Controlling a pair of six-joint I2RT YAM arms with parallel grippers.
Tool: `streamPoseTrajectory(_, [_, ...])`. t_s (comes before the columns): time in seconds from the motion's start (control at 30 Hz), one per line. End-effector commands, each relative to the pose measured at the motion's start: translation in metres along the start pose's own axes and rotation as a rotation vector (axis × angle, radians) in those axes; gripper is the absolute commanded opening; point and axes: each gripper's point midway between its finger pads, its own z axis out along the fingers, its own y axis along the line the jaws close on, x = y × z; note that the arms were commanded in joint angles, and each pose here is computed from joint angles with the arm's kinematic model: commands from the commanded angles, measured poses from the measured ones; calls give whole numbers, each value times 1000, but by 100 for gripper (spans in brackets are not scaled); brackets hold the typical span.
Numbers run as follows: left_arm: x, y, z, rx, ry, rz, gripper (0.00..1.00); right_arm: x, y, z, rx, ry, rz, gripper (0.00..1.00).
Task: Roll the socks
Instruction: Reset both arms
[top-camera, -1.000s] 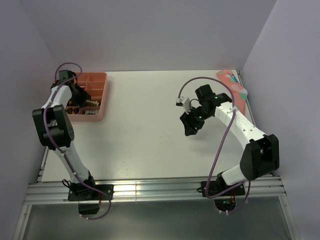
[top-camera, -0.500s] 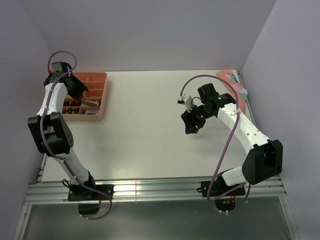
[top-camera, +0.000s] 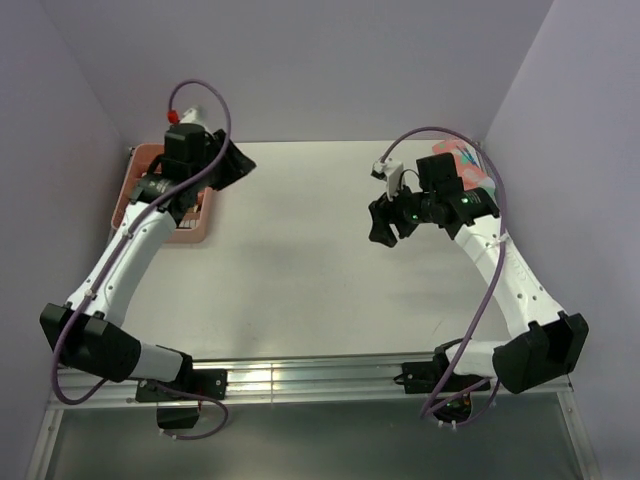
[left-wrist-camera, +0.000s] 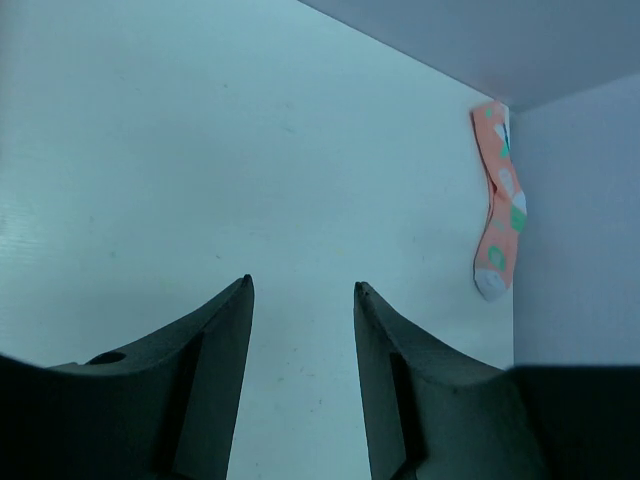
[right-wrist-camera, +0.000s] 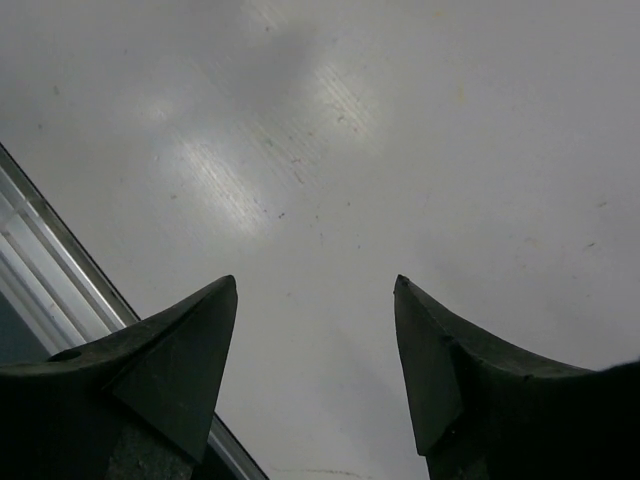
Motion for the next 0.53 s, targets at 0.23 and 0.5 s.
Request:
streamPoseTrajectory(0.23, [65,-74,-12,132,8,124,50,-61,-19,-41,189,-271,17,82])
streamPoseTrajectory(0.5, [79,-90,-8,155,34,154,50,-61,-20,-44,201,-294,15,87])
